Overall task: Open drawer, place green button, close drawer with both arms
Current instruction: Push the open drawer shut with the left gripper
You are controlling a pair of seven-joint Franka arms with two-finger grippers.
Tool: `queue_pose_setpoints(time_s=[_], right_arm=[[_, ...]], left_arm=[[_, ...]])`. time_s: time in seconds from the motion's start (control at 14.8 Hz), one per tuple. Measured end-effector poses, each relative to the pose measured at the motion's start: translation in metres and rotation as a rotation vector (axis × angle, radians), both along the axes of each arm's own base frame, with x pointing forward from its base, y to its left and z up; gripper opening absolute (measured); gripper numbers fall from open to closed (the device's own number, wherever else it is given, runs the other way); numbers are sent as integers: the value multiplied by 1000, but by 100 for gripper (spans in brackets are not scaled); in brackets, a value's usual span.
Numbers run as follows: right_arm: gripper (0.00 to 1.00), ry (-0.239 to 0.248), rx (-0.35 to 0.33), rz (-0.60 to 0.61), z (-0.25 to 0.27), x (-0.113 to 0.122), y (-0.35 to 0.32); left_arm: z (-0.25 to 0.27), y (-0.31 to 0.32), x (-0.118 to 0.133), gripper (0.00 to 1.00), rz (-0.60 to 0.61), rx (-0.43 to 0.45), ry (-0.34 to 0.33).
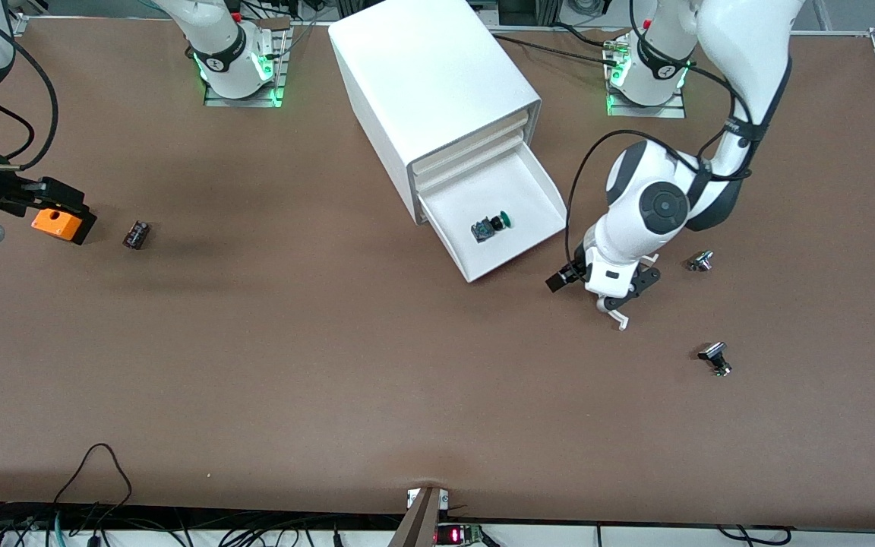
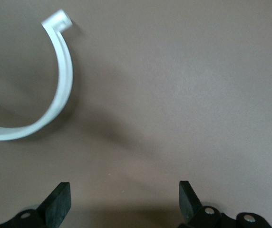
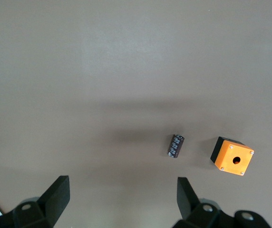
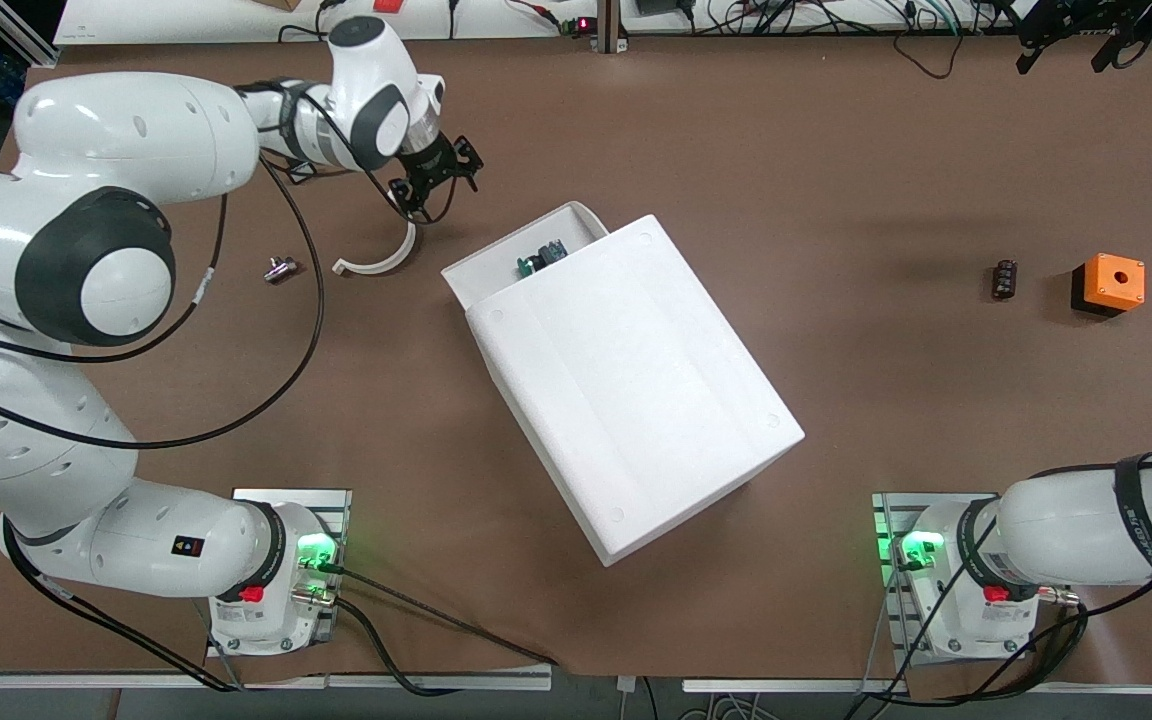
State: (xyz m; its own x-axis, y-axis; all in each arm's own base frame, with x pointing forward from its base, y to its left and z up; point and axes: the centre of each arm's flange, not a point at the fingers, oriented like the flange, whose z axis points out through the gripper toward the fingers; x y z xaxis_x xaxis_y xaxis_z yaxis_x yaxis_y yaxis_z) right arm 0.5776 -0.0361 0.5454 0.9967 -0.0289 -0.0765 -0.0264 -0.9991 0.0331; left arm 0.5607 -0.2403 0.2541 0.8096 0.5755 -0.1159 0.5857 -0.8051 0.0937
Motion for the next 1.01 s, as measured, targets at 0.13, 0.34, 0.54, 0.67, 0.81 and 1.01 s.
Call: queue_pose_setpoints(time_s=[0.13,0.34,0.54,0.67,0.81,1.01], right_arm=[[100,0,0,0,0,0,0],[100,-2,0,-1,0,0,0],[100,-7,0,0,1,1,0],[100,-7,0,0,0,1,0],[100,-7,0,0,1,1,0],[100,-7,0,0,1,1,0]], left_arm=[[-16,-20,-19,100,8,-7,-19],[-29,-55,-50,100,-40,-5,-14],[-33,-71,-67,100,-72,-3,-1],[-37,-88,-88,100,-99,-5,32],[-37,-119,-119,100,-131,-8,80],[-31,-161,-163,100,-179,-21,119]])
